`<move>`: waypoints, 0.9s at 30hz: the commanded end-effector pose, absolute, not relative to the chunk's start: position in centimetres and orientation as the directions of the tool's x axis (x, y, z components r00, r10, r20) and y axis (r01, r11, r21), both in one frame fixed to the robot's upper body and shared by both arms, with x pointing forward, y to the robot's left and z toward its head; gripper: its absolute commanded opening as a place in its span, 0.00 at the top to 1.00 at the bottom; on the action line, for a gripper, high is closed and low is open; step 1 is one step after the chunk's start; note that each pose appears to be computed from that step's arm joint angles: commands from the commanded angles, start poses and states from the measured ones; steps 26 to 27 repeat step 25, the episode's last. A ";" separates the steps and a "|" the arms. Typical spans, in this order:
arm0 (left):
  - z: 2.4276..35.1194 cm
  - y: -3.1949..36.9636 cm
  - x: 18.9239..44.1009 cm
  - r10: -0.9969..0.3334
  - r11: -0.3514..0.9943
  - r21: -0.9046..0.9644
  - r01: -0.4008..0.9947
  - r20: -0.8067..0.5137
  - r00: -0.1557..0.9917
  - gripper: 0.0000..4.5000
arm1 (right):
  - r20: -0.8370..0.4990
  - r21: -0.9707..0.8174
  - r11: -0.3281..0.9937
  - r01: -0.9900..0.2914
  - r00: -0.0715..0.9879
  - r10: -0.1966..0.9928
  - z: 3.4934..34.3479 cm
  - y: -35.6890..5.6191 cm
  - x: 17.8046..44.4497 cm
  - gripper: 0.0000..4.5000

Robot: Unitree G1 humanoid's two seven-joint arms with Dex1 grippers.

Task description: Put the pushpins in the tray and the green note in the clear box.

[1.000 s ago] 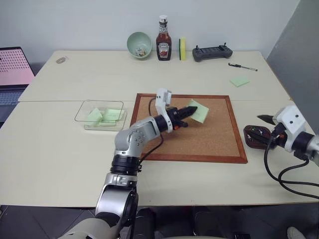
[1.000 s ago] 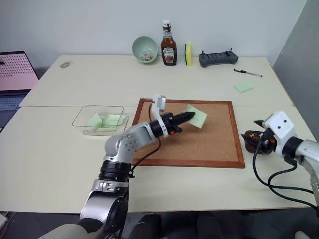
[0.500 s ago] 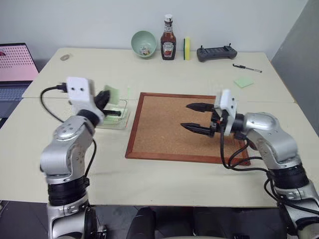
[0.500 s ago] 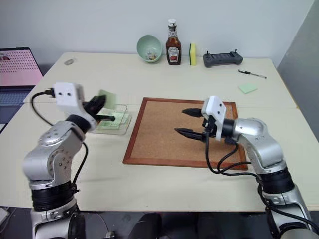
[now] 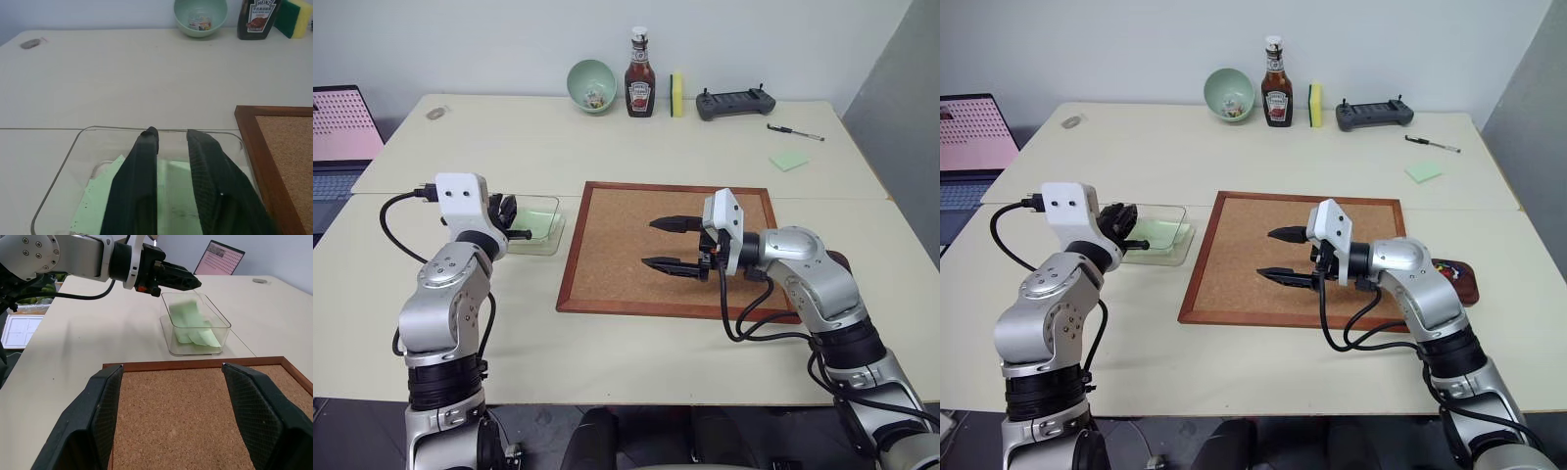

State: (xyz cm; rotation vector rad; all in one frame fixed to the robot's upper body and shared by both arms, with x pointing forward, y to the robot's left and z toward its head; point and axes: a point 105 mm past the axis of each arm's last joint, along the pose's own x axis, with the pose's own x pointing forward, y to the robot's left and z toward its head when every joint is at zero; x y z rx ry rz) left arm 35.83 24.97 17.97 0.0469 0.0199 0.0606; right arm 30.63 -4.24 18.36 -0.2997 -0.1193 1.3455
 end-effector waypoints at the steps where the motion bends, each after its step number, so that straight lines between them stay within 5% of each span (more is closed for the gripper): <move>1: 19.3 25.4 35.3 0.102 0.992 0.073 -0.105 0.046 0.994 0.57 | -0.070 -0.317 0.178 -0.932 0.210 0.975 19.2 -3.9 30.1 0.24; 7: 21.9 23.5 35.3 0.014 0.990 0.139 -0.037 0.160 0.987 0.36 | -0.033 -0.314 0.238 -0.919 0.261 0.965 19.9 -4.7 30.6 0.24; 16: 19.5 14.9 33.5 -0.403 0.907 0.178 0.383 0.094 0.910 0.36 | -0.036 -0.271 0.465 -0.843 0.491 0.870 17.9 -10.0 30.4 0.24; 22: 17.2 12.6 32.1 -0.556 0.823 0.151 0.547 0.022 0.831 0.36 | -0.004 -0.217 0.650 -0.729 0.666 0.746 16.1 -13.1 30.3 0.24; 27: 16.3 12.1 31.7 -0.590 0.800 0.147 0.582 0.010 0.808 0.36 | -0.002 -0.203 0.690 -0.695 0.705 0.709 15.4 -13.7 29.9 0.24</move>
